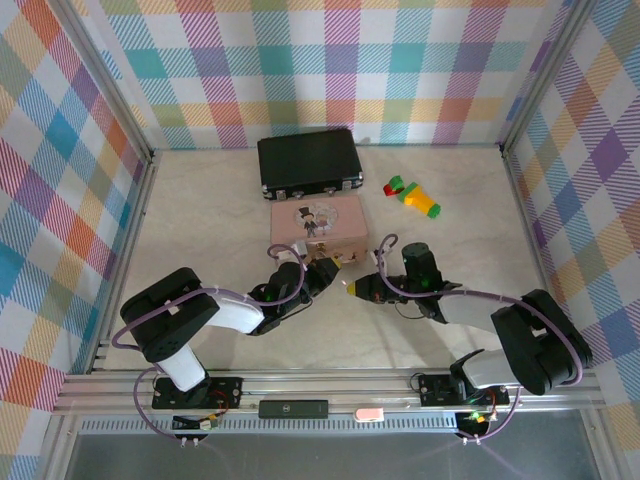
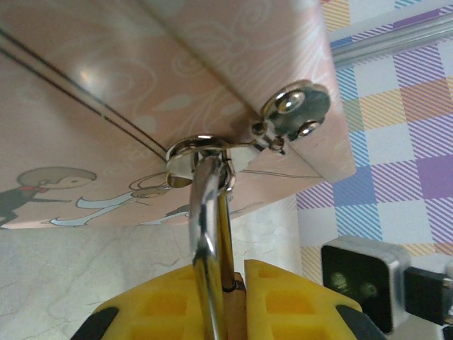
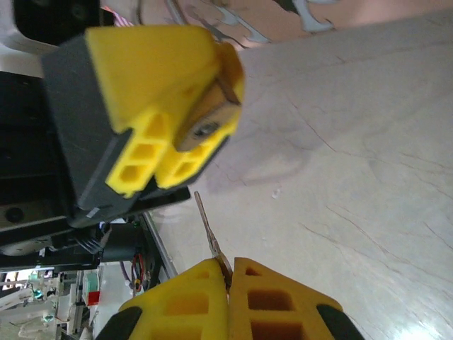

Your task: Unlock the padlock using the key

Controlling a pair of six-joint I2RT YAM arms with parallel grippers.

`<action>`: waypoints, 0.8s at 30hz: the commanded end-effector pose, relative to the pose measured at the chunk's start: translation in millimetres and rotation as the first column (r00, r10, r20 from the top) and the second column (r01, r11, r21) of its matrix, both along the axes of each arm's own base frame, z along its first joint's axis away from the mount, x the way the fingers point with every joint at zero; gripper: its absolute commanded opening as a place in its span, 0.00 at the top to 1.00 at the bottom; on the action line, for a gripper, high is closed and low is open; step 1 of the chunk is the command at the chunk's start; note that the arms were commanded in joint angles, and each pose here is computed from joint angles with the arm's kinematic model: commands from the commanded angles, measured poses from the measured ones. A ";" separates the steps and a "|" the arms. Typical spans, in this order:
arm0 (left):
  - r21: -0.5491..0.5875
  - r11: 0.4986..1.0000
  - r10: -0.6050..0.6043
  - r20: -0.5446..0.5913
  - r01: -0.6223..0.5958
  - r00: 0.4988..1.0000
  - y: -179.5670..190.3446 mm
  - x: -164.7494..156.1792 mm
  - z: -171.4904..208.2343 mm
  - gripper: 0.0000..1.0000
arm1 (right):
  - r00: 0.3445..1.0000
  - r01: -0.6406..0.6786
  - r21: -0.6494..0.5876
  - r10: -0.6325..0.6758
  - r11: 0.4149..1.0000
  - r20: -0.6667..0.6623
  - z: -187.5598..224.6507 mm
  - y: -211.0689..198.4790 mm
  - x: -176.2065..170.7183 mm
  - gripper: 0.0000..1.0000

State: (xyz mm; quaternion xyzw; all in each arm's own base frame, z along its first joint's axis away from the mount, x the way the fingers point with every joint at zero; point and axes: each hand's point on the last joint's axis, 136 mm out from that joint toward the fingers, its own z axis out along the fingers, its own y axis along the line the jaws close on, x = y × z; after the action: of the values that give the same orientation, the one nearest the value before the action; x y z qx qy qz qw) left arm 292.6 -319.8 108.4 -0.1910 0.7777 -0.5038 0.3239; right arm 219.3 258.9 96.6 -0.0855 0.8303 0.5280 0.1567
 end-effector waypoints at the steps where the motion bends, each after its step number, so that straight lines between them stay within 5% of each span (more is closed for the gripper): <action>1: -0.119 0.993 -0.004 0.082 0.013 0.997 -5.7 3.5 40.4 1.00 | 0.997 -0.014 0.027 0.012 1.000 0.074 16.8 7.8 9.6 1.00; 24: -0.161 0.986 -0.014 0.082 0.027 0.997 -12.9 1.3 39.0 1.00 | 0.997 0.028 0.025 -0.030 0.999 0.076 18.7 8.9 18.2 1.00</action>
State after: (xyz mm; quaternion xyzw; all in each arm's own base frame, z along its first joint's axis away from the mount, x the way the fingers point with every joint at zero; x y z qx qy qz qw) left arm 293.6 -326.1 119.2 -0.1975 0.7567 -0.5354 0.3191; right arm 230.0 263.0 102.1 -0.0868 0.8276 0.5256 0.1768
